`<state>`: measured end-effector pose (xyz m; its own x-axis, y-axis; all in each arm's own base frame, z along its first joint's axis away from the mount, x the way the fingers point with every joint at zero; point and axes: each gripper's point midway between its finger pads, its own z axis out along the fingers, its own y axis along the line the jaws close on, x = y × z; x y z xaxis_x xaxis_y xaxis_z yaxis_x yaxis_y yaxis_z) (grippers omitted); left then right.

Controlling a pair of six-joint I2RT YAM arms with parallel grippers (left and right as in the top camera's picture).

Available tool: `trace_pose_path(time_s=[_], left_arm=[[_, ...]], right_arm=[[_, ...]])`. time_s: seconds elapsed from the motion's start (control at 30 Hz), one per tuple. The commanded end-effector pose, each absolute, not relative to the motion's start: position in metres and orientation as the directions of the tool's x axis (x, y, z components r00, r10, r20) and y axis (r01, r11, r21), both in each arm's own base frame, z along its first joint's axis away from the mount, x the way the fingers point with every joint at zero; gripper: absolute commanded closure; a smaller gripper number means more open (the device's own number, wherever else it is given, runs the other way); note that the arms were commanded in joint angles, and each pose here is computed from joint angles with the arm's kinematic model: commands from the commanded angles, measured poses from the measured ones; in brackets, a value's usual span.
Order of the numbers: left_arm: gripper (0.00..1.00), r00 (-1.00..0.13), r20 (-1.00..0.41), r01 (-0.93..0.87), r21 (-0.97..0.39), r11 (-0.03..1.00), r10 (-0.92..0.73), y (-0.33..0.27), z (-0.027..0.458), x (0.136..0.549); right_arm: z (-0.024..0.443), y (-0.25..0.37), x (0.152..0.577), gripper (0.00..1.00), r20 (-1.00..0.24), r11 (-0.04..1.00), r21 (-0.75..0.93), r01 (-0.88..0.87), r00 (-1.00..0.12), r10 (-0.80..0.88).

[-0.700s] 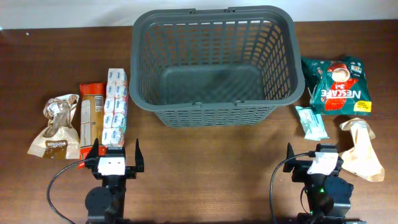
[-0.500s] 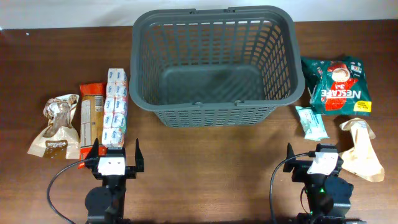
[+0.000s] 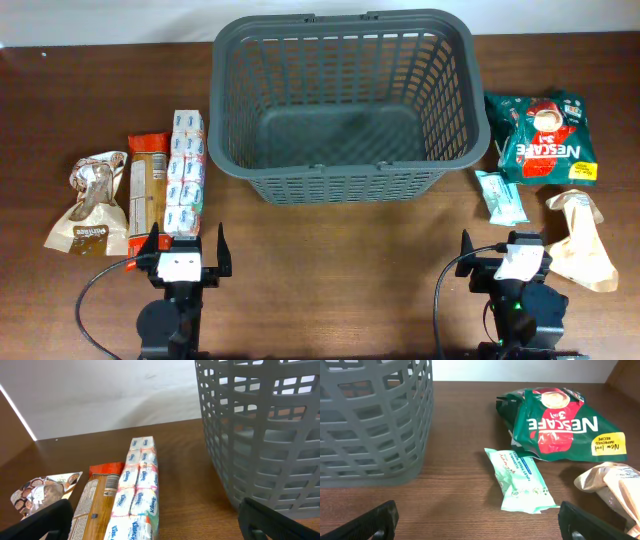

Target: Pack container

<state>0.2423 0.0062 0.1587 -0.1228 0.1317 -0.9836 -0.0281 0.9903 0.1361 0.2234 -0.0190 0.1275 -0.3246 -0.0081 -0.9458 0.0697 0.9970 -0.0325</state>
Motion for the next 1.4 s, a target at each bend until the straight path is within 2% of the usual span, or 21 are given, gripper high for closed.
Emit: trace_pose_path(time_s=[0.0,0.67,0.77,0.97,1.07,1.17,1.27,1.37], left_arm=[[0.01,-0.130,-0.983,-0.044,0.136,0.990,0.129,0.009,0.155,0.243],[0.01,-0.130,-0.983,-0.044,0.136,0.990,0.129,0.009,0.155,0.243],[0.01,-0.130,-0.983,-0.044,0.136,0.990,0.129,0.009,0.155,0.243],[0.01,-0.130,-0.983,-0.044,0.136,0.990,0.129,0.009,0.155,0.243],[0.01,-0.130,-0.983,-0.044,0.136,0.990,0.129,0.009,0.155,0.243],[0.01,-0.130,-0.983,-0.044,0.136,0.990,0.129,0.009,0.155,0.243],[0.01,-0.130,-0.983,-0.044,0.136,0.990,0.129,0.009,0.155,0.243],[0.01,-0.130,-0.983,-0.044,0.136,0.990,0.129,0.009,0.155,0.243]], right_arm=[[0.126,-0.016,0.224,0.01,-0.947,0.998,-0.038,0.056,-0.322,-0.017],[0.130,-0.012,0.225,0.01,-0.952,0.999,-0.029,0.034,-0.306,-0.017],[0.129,0.011,0.224,0.01,-0.950,0.994,0.070,-0.078,-0.310,0.042],[0.134,0.022,0.224,0.01,-0.893,0.937,0.345,-0.049,-0.324,0.312],[0.159,0.009,0.228,0.01,-0.911,0.942,0.337,0.002,-0.254,0.326],[0.190,-0.023,0.231,0.01,-0.921,0.939,0.302,0.164,-0.204,0.332],[0.223,-0.048,0.241,0.01,-0.925,0.937,0.231,0.262,-0.238,0.295],[0.260,-0.073,0.258,0.01,-0.910,0.936,0.163,0.312,-0.319,0.265]])
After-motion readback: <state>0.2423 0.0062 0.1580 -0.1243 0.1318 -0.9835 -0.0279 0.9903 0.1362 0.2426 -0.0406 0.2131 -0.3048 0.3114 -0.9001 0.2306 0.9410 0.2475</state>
